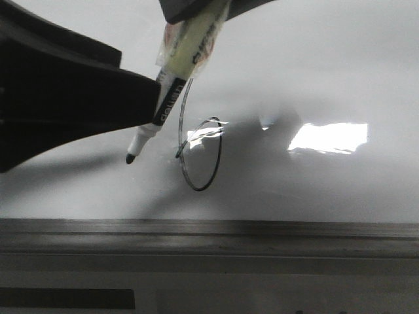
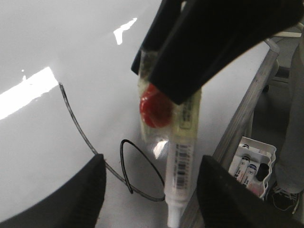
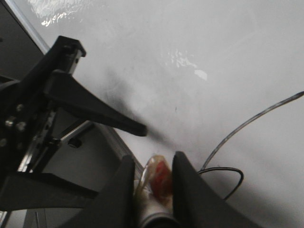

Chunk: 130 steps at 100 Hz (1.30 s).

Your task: Write number 6 on whiteboard

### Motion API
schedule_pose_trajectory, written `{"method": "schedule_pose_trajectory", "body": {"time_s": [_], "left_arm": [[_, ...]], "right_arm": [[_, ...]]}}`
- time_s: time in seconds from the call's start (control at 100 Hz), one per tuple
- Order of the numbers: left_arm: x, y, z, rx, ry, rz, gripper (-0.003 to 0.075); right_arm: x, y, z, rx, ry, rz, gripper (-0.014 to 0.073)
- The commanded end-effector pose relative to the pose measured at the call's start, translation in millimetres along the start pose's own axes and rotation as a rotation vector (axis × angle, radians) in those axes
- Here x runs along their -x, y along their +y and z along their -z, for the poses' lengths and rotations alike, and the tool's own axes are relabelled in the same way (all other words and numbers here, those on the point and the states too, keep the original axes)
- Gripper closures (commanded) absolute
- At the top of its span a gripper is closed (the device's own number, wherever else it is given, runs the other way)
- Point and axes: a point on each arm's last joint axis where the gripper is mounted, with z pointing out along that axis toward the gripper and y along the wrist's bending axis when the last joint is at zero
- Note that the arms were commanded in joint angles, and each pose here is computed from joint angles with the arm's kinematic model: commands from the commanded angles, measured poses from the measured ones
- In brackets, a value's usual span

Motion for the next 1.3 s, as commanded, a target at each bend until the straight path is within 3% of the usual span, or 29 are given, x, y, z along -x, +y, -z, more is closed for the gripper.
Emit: {"method": "schedule_pose_trajectory", "body": {"time_s": [0.0, 0.22, 0.27, 0.41, 0.69, 0.76, 0.81, 0.93, 0.999, 1.149, 1.289], "left_arm": [[17.0, -0.1, -8.1, -0.017, -0.098, 0.005, 0.0335], [11.9, -0.7, -13.1, -0.024, -0.069, 0.004, 0.0367], [11.2, -0.6, -13.2, -0.024, -0.062, 0.004, 0.0439], [6.9, -0.2, -13.3, -0.018, -0.015, 0.003, 0.0736], [7.3, -0.2, -13.3, -0.019, -0.019, 0.003, 0.0741], [7.3, -0.2, -13.3, -0.019, -0.019, 0.003, 0.0741], [7.3, -0.2, -13.3, -0.019, -0.019, 0.003, 0.0741], [7.3, 0.2, -13.3, -0.015, -0.019, 0.015, 0.0741], [7.4, 1.9, -13.3, 0.004, -0.021, 0.090, 0.0741], [4.2, 9.1, -12.3, 0.084, 0.000, 0.459, 0.0741], [-1.8, 14.8, -10.2, 0.158, 0.043, 0.649, 0.0741]], "right_arm": [[16.4, 2.6, 9.2, -0.001, -0.108, 0.022, 0.0660], [13.5, 3.3, 8.9, 0.007, -0.075, 0.015, 0.0660], [13.5, 3.3, 8.9, 0.008, -0.075, 0.014, 0.0660], [13.8, 4.1, 9.0, 0.017, -0.078, -0.009, 0.0660], [14.3, 4.1, 9.0, 0.017, -0.084, -0.011, 0.0659], [14.5, 4.0, 9.0, 0.017, -0.086, -0.011, 0.0623], [14.7, 4.0, 9.0, 0.017, -0.088, -0.011, 0.0540], [17.0, 3.0, 9.3, 0.010, -0.113, -0.013, 0.0179], [19.6, 1.5, 9.7, 0.001, -0.142, -0.013, 0.0059], [24.1, -6.5, 12.5, -0.032, -0.185, -0.027, 0.0089], [26.0, -12.1, 17.7, -0.055, -0.203, -0.034, 0.0129]]}}
